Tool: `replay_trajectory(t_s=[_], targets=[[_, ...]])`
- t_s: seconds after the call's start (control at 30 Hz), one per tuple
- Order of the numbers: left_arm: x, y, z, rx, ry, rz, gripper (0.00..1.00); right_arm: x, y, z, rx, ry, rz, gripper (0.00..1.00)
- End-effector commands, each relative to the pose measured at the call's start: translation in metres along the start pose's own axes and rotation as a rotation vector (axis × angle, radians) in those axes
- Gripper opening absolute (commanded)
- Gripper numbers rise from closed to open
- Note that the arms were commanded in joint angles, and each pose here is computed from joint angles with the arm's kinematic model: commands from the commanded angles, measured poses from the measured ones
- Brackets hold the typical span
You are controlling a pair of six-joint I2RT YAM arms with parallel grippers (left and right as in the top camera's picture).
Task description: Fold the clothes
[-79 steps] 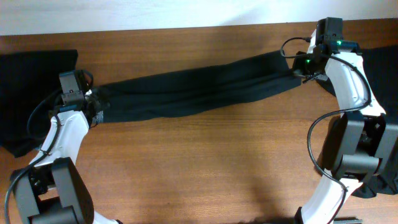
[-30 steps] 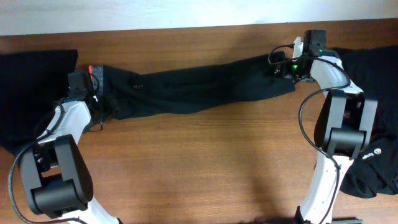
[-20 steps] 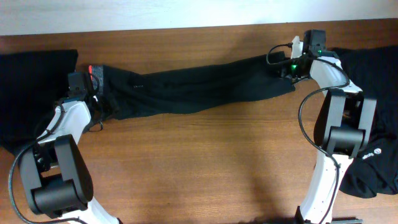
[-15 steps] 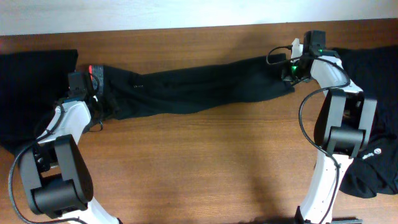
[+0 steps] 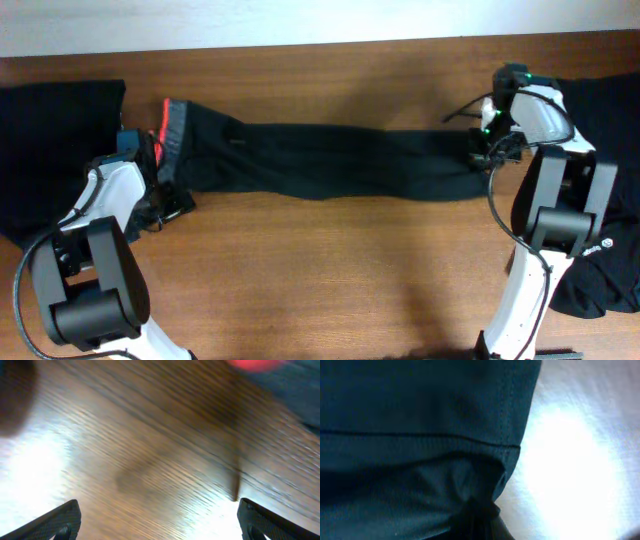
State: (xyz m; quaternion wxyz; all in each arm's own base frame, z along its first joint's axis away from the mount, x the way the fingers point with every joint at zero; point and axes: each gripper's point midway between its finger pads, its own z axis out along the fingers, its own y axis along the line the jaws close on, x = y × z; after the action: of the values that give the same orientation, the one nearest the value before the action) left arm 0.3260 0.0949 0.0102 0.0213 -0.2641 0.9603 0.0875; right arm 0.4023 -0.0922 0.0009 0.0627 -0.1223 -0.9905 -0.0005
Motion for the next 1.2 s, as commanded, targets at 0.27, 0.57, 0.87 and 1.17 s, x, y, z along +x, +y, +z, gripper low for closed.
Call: replay_trajectory(t_s=[0.27,0.57,0.87,1.17], targets=[[-0.019,-0.016,-0.008,0.128,-0.049,0.073,1.0,0.032,-0.046,0.029,0.065,0.164,0.114,0.27],[-0.073,-0.063,-0.067,0.373,-0.228,0.237,0.96,0.005,-0.028,-0.018,0.027,0.072,0.085,0.36],[-0.132,-0.085,-0.128,0.421,-0.484,0.275,0.96,-0.029,-0.016,-0.112,-0.06,-0.125,0.084,0.47],[-0.129,-0.124,-0.083,0.428,-0.426,0.334,0.99,-0.027,-0.004,-0.129,-0.126,-0.143,0.034,0.55]])
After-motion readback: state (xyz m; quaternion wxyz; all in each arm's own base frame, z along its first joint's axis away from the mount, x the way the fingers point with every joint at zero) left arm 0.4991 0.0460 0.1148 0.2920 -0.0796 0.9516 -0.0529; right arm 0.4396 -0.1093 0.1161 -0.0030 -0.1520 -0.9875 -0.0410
